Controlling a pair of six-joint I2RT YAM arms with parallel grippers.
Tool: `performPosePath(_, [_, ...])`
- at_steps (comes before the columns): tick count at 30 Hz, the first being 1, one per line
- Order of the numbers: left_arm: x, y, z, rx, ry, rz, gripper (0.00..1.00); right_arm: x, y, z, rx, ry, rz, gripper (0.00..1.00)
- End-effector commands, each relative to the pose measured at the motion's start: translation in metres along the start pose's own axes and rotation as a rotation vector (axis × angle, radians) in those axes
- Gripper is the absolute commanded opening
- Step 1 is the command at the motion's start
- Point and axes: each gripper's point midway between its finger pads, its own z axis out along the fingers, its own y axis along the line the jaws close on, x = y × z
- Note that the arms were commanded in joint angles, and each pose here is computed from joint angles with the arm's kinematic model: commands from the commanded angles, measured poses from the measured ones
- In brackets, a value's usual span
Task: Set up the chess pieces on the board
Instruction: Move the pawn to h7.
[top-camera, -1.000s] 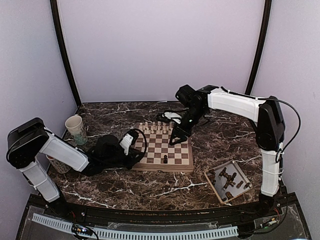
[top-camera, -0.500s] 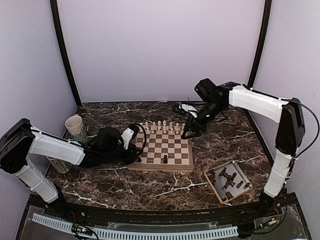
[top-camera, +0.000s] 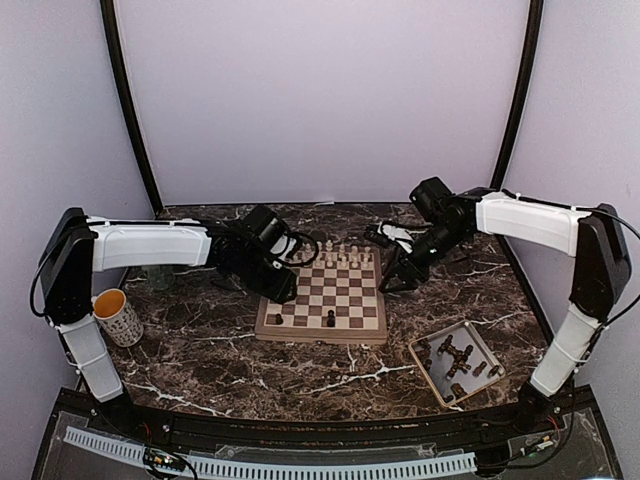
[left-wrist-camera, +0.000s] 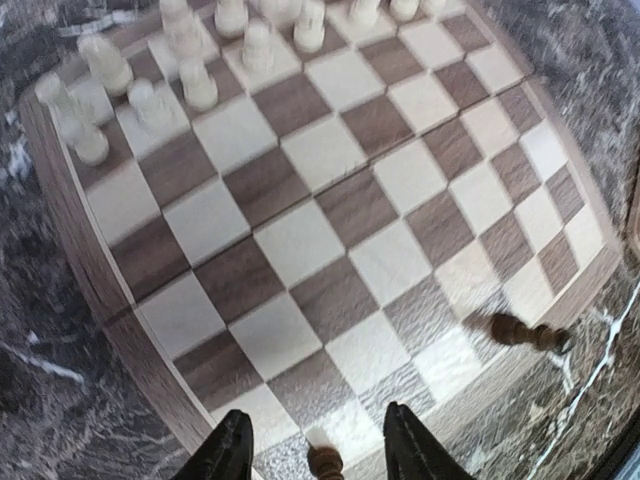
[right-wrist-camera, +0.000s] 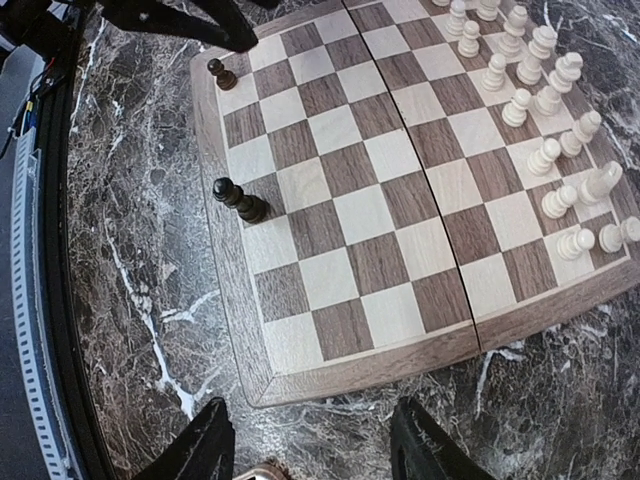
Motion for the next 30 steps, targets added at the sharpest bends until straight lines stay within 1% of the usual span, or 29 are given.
performPosePath(1, [0.051, 0.001, -0.002, 0.003, 0.268, -0.073, 0.47, -0.024, 0.013, 0.018, -0.021, -0.007, -0.081, 0.53])
performPosePath(5, [0.070, 0.005, 0.005, -0.016, 0.353, -0.072, 0.46, -0.023, 0.026, 0.036, -0.037, 0.051, -0.129, 0.52])
performPosePath(10, [0.078, 0.005, 0.010, -0.006, 0.372, -0.059, 0.43, -0.020, 0.035, 0.049, -0.053, 0.091, -0.153, 0.52])
performPosePath(16, [0.075, 0.004, 0.011, -0.003, 0.363, -0.054, 0.33, -0.020, 0.037, 0.054, -0.060, 0.108, -0.154, 0.52])
performPosePath(20, [0.071, 0.002, 0.010, 0.007, 0.349, -0.045, 0.20, -0.019, 0.037, 0.056, -0.062, 0.116, -0.153, 0.52])
performPosePath(24, [0.066, 0.004, 0.011, -0.004, 0.327, -0.035, 0.11, -0.020, 0.036, 0.059, -0.067, 0.123, -0.153, 0.51])
performPosePath(27, [0.062, 0.011, 0.011, -0.044, 0.311, -0.024, 0.07, -0.019, 0.037, 0.059, -0.067, 0.126, -0.152, 0.51])
performPosePath(30, [0.060, 0.019, 0.013, -0.078, 0.311, -0.025, 0.07, -0.018, 0.036, 0.060, -0.064, 0.130, -0.153, 0.51])
